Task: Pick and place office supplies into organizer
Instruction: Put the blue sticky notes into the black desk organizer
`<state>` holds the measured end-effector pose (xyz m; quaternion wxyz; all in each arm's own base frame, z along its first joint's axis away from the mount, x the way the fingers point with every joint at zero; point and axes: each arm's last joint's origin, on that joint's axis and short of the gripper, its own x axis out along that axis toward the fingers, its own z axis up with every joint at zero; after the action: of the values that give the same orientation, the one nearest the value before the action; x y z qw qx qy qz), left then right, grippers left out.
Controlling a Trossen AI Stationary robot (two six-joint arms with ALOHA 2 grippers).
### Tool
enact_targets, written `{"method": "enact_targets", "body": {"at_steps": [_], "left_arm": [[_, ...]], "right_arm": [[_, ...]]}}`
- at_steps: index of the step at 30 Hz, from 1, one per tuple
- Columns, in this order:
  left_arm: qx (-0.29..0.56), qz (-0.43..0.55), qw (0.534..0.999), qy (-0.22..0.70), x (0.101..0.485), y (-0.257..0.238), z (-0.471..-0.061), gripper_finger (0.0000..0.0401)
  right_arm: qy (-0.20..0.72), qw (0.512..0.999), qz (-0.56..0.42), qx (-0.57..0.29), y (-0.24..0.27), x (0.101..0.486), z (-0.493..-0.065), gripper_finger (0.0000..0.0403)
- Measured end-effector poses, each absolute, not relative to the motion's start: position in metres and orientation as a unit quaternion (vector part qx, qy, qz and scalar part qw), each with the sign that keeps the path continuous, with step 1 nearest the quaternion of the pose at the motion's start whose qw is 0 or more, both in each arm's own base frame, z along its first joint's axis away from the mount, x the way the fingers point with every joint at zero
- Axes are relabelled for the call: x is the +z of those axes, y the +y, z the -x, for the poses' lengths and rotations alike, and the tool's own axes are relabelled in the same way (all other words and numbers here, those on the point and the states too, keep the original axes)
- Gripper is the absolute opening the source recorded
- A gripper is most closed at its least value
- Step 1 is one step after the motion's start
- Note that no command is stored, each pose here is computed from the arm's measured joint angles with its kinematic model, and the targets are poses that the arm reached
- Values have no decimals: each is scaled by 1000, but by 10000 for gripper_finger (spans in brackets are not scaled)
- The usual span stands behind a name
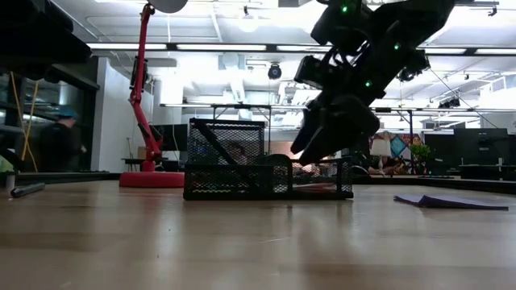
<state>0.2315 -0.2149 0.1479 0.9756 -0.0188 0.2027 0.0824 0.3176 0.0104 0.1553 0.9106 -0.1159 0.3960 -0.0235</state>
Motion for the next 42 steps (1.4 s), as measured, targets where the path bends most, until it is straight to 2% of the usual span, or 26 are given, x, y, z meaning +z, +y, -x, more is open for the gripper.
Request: {"method": "enact_targets", "body": {"at_steps": [3,10,14,22,25,29,33,37,39,42], "left_arm": [[83,18,975,204,148,-215,-231,184],[83,15,975,205,147,-215,-231,184],[84,13,975,207,147,-214,-231,184],[85,12,974,209,146,-214,-231,184],[85,12,974,209,146,-214,-231,184],[90,8,974,206,147,-213,-231,184],[89,2,974,206,147,-213,-231,184],[86,3,974,208,147,-214,-231,184],[84,4,974,209,146,-214,-231,184],[86,14,974,208,146,-214,-231,184]], "right_arm": [[411,906,101,-14,18,163,-314,391],[460,886,-4,55,46,180,-296,388],[499,864,-43,49,61,178,-285,387],[501,862,-36,63,96,176,-276,387],[502,863,-46,43,98,179,-272,387],[461,886,-23,37,100,191,-272,387],[472,881,-27,13,95,199,-263,387],[504,861,-14,-69,97,202,-240,387],[487,867,5,-106,104,203,-234,387],[469,875,29,-118,117,203,-227,388]]}}
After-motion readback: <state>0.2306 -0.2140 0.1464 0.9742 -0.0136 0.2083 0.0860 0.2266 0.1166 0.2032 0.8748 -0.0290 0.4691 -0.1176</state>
